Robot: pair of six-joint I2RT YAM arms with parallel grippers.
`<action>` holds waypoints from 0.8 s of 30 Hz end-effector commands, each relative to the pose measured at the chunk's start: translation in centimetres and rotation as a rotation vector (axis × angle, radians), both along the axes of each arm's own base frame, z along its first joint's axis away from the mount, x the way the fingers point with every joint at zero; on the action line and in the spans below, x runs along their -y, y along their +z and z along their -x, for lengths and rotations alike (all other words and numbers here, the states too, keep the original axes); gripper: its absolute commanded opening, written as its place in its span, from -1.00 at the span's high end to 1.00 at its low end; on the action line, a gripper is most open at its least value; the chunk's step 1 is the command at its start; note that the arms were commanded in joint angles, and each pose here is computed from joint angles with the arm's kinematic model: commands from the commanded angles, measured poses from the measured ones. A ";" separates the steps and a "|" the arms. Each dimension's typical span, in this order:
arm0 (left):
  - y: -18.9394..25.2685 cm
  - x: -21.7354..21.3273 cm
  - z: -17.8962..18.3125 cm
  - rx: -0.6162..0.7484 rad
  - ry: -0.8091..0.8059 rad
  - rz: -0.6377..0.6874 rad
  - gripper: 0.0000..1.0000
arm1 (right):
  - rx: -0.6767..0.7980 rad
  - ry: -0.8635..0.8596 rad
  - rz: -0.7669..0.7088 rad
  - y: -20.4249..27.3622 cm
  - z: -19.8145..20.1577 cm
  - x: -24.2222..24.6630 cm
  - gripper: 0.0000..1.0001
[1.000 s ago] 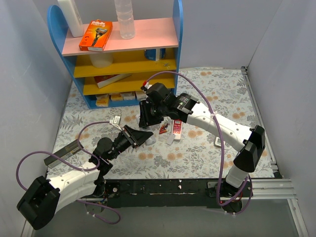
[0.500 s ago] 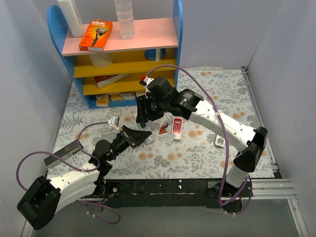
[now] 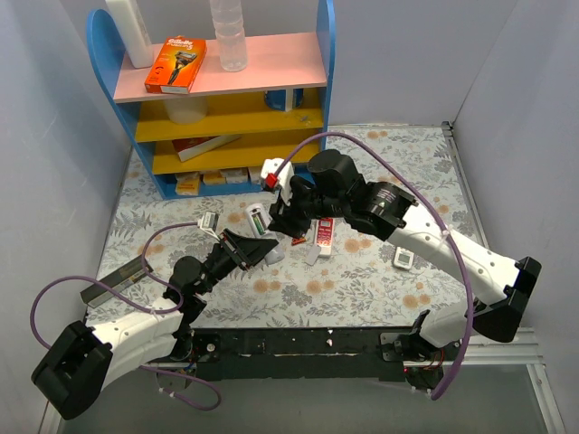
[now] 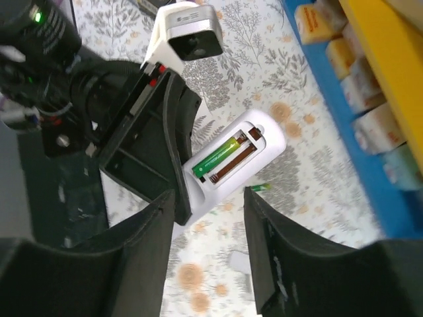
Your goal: Load the batteries into the remote control
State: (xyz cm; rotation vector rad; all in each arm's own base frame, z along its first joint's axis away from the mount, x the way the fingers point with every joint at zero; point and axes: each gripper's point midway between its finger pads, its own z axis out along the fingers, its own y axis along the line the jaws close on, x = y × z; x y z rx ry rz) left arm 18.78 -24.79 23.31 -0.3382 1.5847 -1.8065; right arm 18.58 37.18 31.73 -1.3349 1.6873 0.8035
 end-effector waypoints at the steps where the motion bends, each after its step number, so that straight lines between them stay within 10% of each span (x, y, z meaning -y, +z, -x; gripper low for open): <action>1: 1.4 0.1 0.4 0.027 -0.020 0.038 1.00 | 0.295 0.209 -0.040 1.4 0.1 -0.4 -0.01; 24: 1.8 0.7 0.5 0.044 -0.048 0.016 1.00 | 0.362 0.420 0.096 -3.6 0.1 -2.1 0.19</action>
